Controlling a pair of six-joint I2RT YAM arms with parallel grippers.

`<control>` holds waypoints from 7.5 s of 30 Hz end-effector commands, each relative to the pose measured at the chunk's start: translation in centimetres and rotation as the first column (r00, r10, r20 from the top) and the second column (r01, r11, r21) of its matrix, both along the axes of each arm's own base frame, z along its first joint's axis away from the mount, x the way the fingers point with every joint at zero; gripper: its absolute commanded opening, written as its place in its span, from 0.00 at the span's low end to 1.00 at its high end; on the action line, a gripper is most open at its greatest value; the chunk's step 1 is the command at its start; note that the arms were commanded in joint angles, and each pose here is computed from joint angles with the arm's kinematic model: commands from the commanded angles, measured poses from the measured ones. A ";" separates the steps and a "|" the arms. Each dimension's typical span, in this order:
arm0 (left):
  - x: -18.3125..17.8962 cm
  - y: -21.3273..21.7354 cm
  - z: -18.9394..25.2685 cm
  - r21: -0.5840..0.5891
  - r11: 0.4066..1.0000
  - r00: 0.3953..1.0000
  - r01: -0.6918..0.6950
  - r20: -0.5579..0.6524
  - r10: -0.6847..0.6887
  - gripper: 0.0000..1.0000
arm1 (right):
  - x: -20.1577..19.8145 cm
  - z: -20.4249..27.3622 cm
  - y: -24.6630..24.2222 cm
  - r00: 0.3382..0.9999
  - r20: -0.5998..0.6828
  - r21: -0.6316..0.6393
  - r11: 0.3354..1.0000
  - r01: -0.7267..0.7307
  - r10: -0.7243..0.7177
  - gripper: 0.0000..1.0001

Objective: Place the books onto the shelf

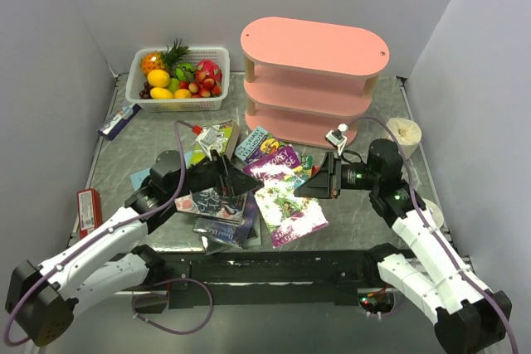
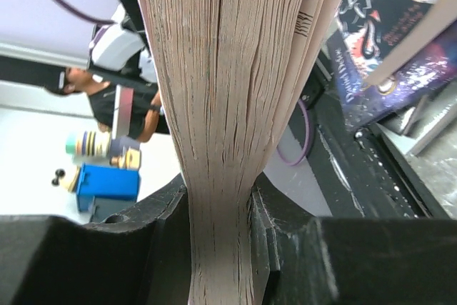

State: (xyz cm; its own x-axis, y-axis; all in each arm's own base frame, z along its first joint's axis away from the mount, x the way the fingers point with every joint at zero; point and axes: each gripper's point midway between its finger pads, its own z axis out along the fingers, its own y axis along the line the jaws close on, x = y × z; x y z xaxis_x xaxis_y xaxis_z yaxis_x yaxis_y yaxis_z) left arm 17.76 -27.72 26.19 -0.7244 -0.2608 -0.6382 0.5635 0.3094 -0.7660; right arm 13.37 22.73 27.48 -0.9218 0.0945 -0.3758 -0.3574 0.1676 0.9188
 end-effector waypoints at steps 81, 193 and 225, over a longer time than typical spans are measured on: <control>2.4 4.8 24.7 -0.631 0.759 0.887 -0.162 0.245 0.393 0.01 | 7.9 14.2 2.8 0.922 0.237 0.468 0.868 0.167 -0.305 0.84; 34.6 -6.4 17.5 -0.218 0.933 0.932 -0.287 0.162 0.325 0.78 | 29.2 14.4 -12.1 0.507 0.390 -0.080 0.521 0.850 -0.769 0.61; 30.2 0.5 16.9 -0.205 0.926 0.920 -0.317 0.171 0.353 0.72 | 30.4 16.3 -14.5 0.437 0.432 -0.132 0.424 0.896 -0.789 0.69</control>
State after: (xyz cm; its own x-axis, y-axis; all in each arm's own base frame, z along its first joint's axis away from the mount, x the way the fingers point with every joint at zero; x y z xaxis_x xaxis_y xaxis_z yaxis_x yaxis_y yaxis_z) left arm 47.73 -31.29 42.30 -0.4680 -0.5616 -0.6823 0.6301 0.3293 -0.7032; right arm 45.25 9.84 39.75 -0.3853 0.6000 -0.7011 -0.0752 0.7368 0.6719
